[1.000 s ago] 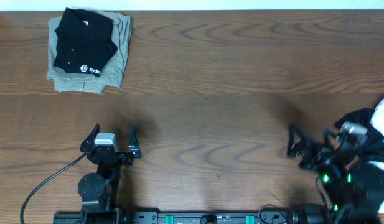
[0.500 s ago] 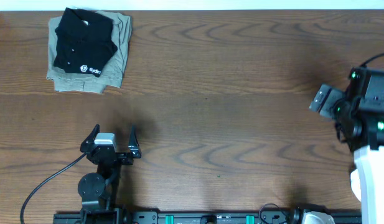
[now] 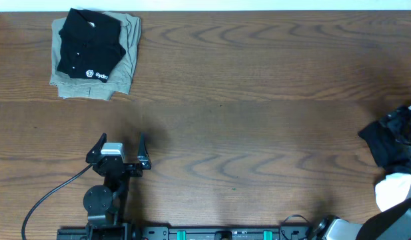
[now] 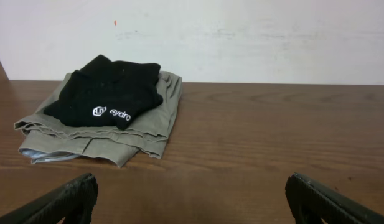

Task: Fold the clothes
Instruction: 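Reach the right gripper into the clothes pile at the right edge, then grasp the white shirt with the right gripper and lift it up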

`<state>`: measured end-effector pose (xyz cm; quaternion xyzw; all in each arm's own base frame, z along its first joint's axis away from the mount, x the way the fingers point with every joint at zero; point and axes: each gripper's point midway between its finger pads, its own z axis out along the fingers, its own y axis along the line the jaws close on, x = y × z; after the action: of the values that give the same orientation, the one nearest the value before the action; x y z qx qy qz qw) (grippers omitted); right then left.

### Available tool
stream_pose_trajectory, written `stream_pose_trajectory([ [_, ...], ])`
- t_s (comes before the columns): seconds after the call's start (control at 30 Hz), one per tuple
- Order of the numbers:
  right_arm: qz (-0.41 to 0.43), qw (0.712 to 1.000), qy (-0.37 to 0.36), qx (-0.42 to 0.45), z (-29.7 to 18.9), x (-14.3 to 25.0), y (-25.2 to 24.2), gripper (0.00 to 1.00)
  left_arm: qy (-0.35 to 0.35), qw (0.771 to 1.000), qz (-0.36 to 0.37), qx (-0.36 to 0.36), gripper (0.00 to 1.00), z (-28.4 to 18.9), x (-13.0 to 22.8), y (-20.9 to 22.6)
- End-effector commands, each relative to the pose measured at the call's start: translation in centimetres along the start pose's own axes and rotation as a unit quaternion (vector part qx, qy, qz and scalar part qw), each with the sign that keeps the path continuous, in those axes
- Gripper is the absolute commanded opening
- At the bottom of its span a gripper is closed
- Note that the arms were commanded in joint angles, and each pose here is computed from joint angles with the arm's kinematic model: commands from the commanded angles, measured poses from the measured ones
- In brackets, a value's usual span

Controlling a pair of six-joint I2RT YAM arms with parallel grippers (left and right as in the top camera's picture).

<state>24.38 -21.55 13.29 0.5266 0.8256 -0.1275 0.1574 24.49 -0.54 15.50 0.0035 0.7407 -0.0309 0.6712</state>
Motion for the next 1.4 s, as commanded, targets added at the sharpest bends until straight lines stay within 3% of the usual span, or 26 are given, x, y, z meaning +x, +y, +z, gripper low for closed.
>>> stream_pose_trajectory([
  [0.0,0.056,0.998,-0.004,0.017,0.9,-1.3,-1.5,0.99,0.025,1.000,0.006,0.004,0.98,0.1,1.6,-0.1],
  [0.5,0.076,0.995,-0.060,-0.009,4.9,-6.1,-0.5,0.88,0.025,1.000,0.006,0.004,0.98,0.1,1.6,-0.1],
  [0.77,0.064,0.997,-0.036,-0.004,9.3,-5.7,0.5,0.93,0.025,1.000,0.006,0.004,0.98,0.1,1.6,-0.1],
  [1.03,0.063,0.997,-0.032,0.003,11.8,-5.6,0.9,0.92,0.025,1.000,0.006,0.004,0.98,0.1,1.6,-0.1],
  [1.13,0.065,0.997,-0.041,-0.002,11.8,-6.1,1.1,0.86,0.025,1.000,0.006,0.004,0.98,0.1,1.6,-0.1],
  [1.17,0.065,0.997,-0.041,-0.002,11.8,-6.1,1.1,0.80,0.025,1.000,0.006,0.004,0.98,0.1,1.6,-0.1],
  [1.27,0.065,0.997,-0.041,-0.002,11.8,-6.1,1.1,0.61,0.025,1.000,0.006,0.004,0.98,0.1,1.6,-0.1],
  [1.37,0.061,0.997,-0.040,-0.002,11.8,-6.1,1.1,0.32,0.025,1.000,0.006,0.004,0.98,0.1,1.6,-0.1],
])
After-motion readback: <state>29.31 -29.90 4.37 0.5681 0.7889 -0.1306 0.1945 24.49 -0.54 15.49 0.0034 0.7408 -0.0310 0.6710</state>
